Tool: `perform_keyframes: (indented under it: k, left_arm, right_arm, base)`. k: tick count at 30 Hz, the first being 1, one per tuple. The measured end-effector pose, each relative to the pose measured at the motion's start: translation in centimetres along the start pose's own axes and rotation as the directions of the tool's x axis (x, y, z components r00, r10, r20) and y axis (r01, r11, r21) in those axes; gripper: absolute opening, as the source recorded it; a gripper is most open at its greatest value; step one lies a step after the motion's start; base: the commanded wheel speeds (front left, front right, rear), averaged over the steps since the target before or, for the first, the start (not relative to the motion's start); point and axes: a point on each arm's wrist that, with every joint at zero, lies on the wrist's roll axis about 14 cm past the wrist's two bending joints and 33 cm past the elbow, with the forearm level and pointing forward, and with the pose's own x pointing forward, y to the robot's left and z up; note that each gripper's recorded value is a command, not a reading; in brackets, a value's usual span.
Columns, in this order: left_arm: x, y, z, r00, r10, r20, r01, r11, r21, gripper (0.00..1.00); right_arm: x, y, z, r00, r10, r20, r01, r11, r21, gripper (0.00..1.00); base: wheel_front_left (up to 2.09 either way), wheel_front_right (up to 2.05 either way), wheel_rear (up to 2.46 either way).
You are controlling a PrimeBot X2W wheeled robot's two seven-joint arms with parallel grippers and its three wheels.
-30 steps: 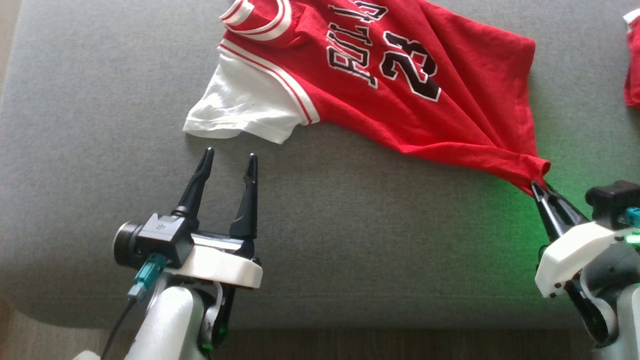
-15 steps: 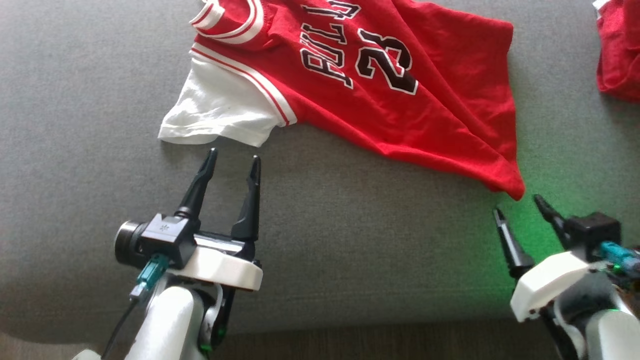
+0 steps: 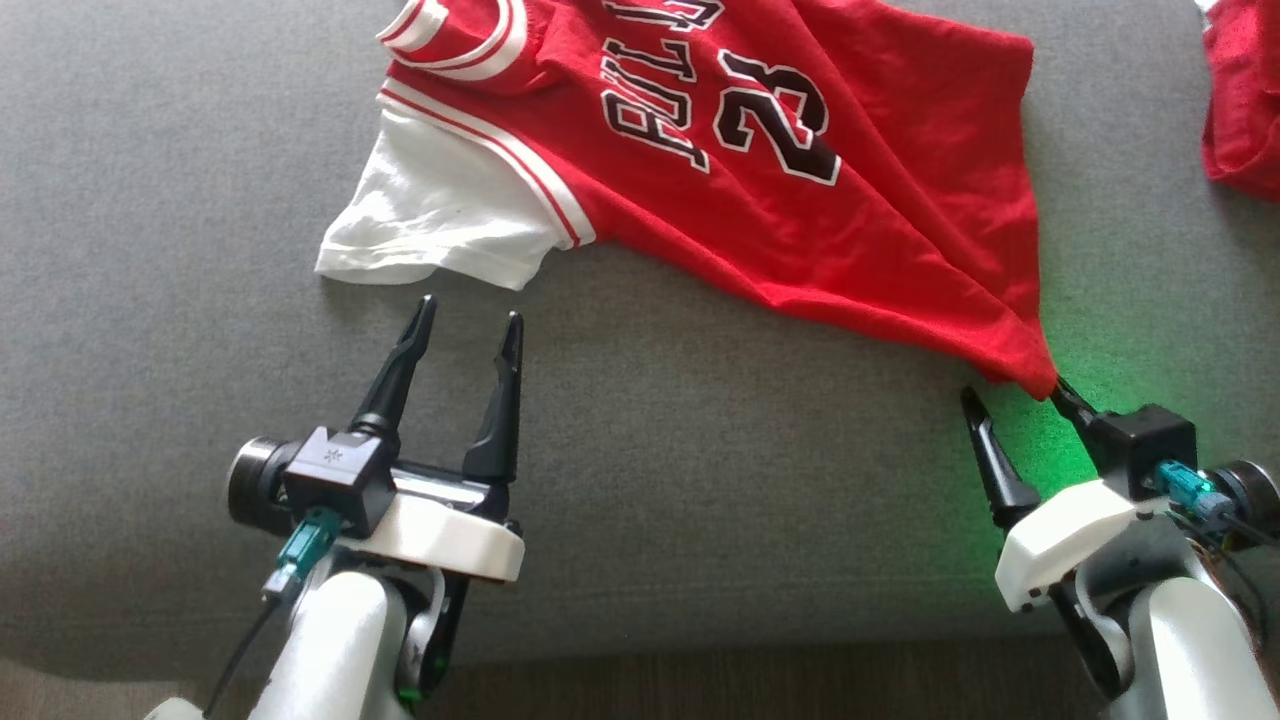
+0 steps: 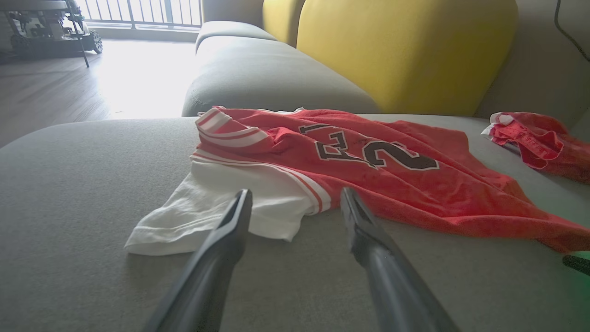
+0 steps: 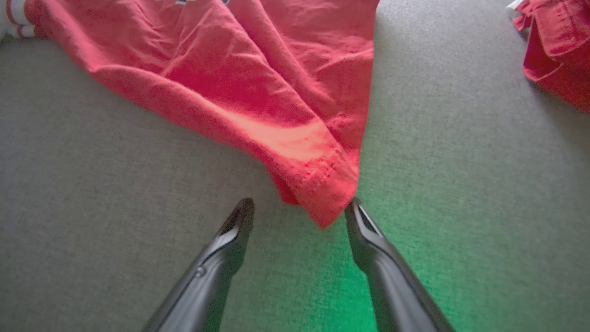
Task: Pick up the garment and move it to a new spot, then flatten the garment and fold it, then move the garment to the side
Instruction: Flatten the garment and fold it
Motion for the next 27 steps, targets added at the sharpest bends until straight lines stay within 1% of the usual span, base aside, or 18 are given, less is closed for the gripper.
perform_keyframes:
  k: [1, 2, 3, 5, 9, 16, 21, 23, 25, 27]
  left_arm:
    - [0.0, 0.1, 0.0, 1.0, 0.001, 0.001, -0.001, 1.0, 0.004, 1.0]
    - [-0.1, 0.1, 0.1, 1.0, 0.003, 0.002, -0.003, 1.0, 0.008, 1.0]
    - [-0.1, 0.2, 0.1, 1.0, 0.004, 0.002, -0.004, 1.0, 0.009, 1.0]
    - [-0.1, 0.2, 0.1, 1.0, 0.005, 0.003, -0.005, 1.0, 0.009, 1.0]
    - [0.0, 0.3, 0.0, 1.0, 0.008, 0.0, -0.008, 1.0, 0.008, 1.0]
    - [0.4, 0.0, -0.7, 1.0, -0.002, -0.015, 0.002, 1.0, 0.0, 1.0]
    - [0.5, 0.3, -2.9, 0.997, -0.006, -0.08, 0.005, 1.0, -0.005, 1.0]
    - [0.7, 1.0, -4.6, 0.991, 0.008, -0.13, -0.008, 1.0, 0.001, 1.0]
    - [1.1, 2.2, -6.2, 0.984, 0.027, -0.177, -0.022, 0.999, 0.03, 1.0]
    - [1.9, 4.1, -7.0, 0.977, 0.086, -0.197, -0.076, 0.995, 0.058, 1.0]
  right_arm:
    - [0.1, 0.1, 0.2, 1.0, 0.002, 0.008, -0.002, 1.0, -0.004, 0.84]
    - [0.1, 0.2, 0.2, 1.0, 0.004, 0.012, -0.004, 1.0, -0.006, 0.69]
    - [0.2, 0.2, 0.2, 1.0, 0.005, 0.015, -0.005, 1.0, -0.009, 0.45]
    - [0.2, 0.3, 0.2, 1.0, 0.007, 0.014, -0.007, 1.0, -0.009, 0.0]
    - [0.1, 0.3, 0.3, 1.0, 0.007, 0.017, -0.007, 1.0, -0.011, 0.0]
    - [-0.3, -0.1, 1.6, 0.998, -0.006, 0.059, 0.007, 1.0, -0.024, 0.0]
    - [-0.4, -1.0, 3.1, 0.995, -0.031, 0.099, 0.034, 0.999, -0.03, 0.0]
    - [-0.4, -1.2, 3.1, 0.995, -0.037, 0.095, 0.04, 0.999, -0.031, 0.0]
    - [-0.2, -1.3, 2.8, 0.996, -0.04, 0.082, 0.043, 0.999, -0.032, 0.0]
    - [-0.1, -1.4, 2.3, 0.997, -0.041, 0.068, 0.044, 0.999, -0.03, 0.0]
  base:
    - [0.0, 0.0, 0.0]
    - [0.0, 0.0, 0.0]
    - [0.0, 0.0, 0.0]
    - [0.0, 0.0, 0.0]
    - [0.0, 0.0, 0.0]
    - [0.0, 0.0, 0.0]
    - [0.0, 0.0, 0.0]
    - [0.0, 0.0, 0.0]
    - [0.0, 0.0, 0.0]
    - [0.0, 0.0, 0.0]
